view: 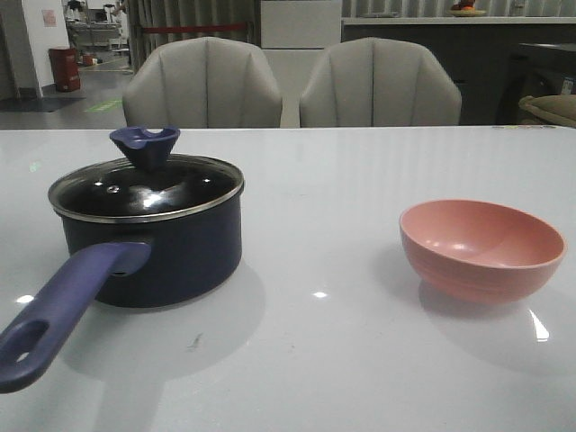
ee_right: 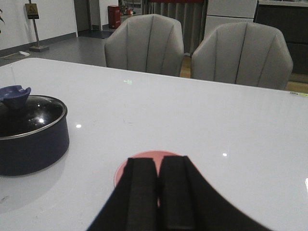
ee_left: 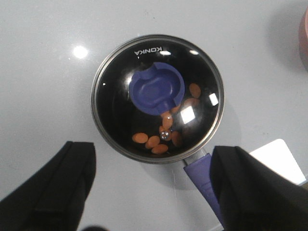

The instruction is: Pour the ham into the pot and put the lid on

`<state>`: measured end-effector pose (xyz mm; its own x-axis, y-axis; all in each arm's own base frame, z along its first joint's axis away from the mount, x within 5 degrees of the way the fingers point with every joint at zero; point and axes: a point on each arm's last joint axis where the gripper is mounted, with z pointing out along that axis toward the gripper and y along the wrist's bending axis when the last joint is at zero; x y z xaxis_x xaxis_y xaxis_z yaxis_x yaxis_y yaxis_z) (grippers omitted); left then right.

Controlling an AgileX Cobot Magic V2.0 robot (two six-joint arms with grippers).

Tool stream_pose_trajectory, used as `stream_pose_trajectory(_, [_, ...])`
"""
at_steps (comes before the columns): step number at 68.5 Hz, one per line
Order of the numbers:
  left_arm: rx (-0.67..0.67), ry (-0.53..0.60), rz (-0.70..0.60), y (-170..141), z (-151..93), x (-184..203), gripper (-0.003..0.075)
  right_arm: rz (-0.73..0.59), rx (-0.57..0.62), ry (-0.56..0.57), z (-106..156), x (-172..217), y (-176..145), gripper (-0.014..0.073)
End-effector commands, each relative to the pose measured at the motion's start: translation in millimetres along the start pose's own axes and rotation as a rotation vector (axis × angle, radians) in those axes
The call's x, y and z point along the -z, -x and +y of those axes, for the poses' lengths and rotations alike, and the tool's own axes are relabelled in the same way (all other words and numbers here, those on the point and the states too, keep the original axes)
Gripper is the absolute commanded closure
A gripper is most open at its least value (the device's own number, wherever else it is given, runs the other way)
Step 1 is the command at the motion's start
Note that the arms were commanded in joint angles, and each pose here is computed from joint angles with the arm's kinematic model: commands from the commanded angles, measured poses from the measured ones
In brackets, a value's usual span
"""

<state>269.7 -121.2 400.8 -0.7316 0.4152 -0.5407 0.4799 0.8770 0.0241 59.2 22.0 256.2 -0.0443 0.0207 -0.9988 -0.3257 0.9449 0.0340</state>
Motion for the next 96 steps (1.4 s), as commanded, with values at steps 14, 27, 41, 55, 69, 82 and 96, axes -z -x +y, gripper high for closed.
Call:
stream_pose_trajectory(14, [0.009, 0.018, -0.235, -53.6, -5.5, 47.2, 0.0187, -0.099, 0.002, -0.018, -1.4, 1.5, 16.0, 0.0450])
stream_pose_trajectory(27, [0.011, 0.028, -0.378, -95.1, -9.6, 62.1, 0.0187, -0.099, 0.002, -0.018, -1.4, 1.5, 16.0, 0.0450])
stream_pose_trajectory(41, [0.013, 0.043, -0.572, -146.8, -14.4, 75.9, 0.0187, -0.099, 0.002, -0.018, -1.4, 1.5, 16.0, 0.0450])
stream_pose_trajectory(55, [0.012, 0.059, -0.755, -209.0, -19.6, 79.2, 0.0188, -0.099, 0.002, -0.018, -1.4, 1.5, 16.0, 0.0450])
stream_pose_trajectory(69, [0.010, 0.065, -0.874, -265.0, -24.4, 69.6, 0.0255, -0.099, 0.002, -0.018, -1.4, 1.5, 16.0, 0.0450])
stream_pose_trajectory(82, [0.026, 0.047, -0.944, -284.4, -26.9, 58.2, 0.0624, -0.099, 0.002, -0.018, -1.4, 1.5, 16.0, 0.0450])
stream_pose_trajectory(96, [0.031, 0.038, -0.937, -285.3, -27.4, 55.6, 0.0608, -0.099, 0.002, -0.018, -1.4, 1.5, 16.0, 0.0450])
